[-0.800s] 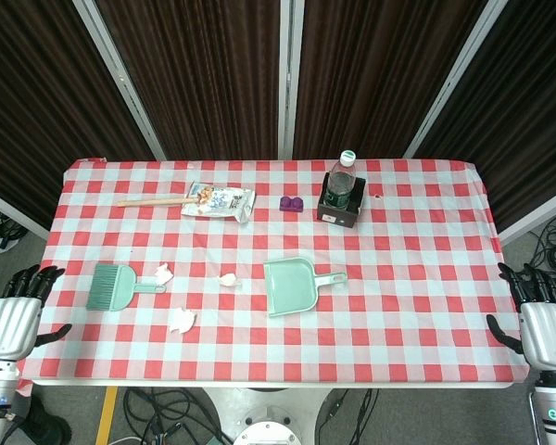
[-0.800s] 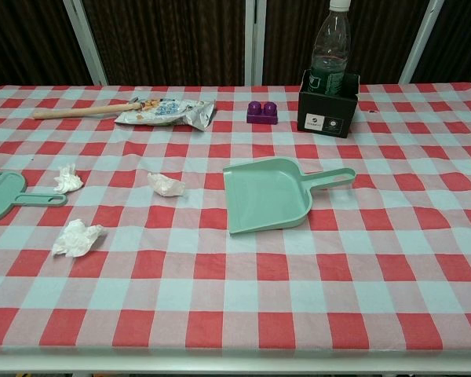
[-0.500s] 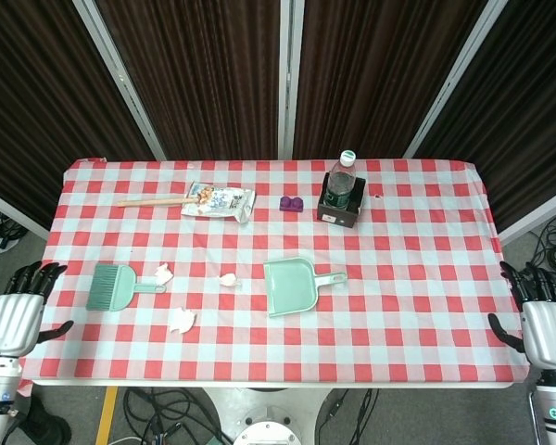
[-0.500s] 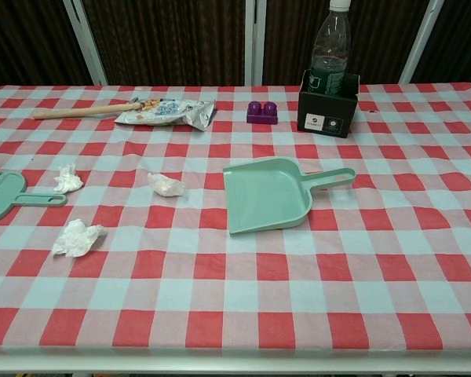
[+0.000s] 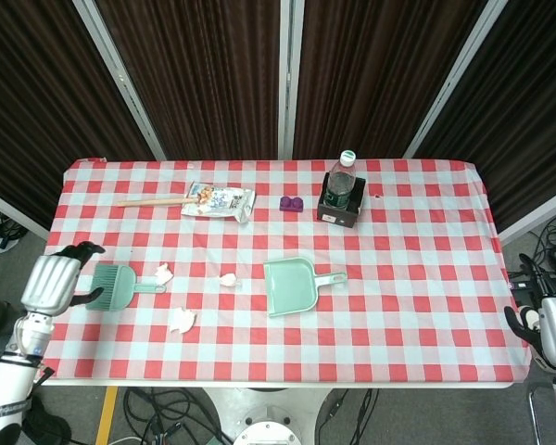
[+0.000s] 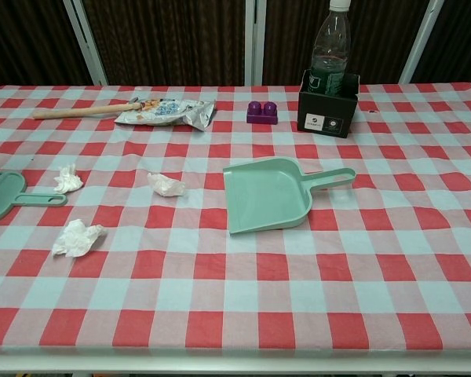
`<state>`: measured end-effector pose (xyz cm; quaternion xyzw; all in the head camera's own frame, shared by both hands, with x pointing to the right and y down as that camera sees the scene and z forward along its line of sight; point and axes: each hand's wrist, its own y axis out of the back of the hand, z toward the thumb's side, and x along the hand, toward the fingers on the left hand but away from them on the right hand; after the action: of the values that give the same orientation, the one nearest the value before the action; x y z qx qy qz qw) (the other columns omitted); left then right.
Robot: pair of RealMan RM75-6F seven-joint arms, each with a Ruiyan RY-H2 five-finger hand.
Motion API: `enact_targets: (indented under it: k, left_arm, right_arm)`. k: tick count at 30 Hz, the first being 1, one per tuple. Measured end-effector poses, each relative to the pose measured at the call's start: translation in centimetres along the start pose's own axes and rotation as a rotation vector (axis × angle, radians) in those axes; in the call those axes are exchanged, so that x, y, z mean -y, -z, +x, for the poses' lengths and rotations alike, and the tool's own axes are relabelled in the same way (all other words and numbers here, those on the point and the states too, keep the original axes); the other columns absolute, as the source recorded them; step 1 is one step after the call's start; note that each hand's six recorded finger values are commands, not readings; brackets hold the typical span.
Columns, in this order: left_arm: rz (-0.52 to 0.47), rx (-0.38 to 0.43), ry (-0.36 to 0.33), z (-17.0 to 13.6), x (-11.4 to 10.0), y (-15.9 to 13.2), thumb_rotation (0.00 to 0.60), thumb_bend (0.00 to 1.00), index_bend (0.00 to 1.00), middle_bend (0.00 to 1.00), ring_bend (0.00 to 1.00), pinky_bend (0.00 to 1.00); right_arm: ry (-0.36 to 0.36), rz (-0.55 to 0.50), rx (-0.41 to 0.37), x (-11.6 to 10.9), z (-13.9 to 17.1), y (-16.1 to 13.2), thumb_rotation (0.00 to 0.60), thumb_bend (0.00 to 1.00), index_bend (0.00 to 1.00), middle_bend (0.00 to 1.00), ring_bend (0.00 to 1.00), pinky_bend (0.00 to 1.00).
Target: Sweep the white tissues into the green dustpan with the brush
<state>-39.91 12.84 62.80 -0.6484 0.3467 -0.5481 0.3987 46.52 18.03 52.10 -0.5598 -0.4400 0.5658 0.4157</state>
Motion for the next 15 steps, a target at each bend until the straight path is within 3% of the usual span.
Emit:
enact_targets:
  k: [6,15]
  left_arm:
    - [0.019,0.022,0.099,3.4,3.2,-2.2,0.600,0.18,0.43,0.45,0.69,0.87]
    - [0.092,0.020,0.229,4.7,8.1,-4.6,0.600,0.19,0.43,0.45,0.74,0.89]
  right_arm:
    - [-0.012,0.001,0.009,0.2,0.2,0.2,0.600,0.23,0.10,0.24,0.06,0.11]
    - [-0.028,0.001,0.023,0.5,0.3,0.4,0.600,0.23,0.10,0.24,0.06,0.12]
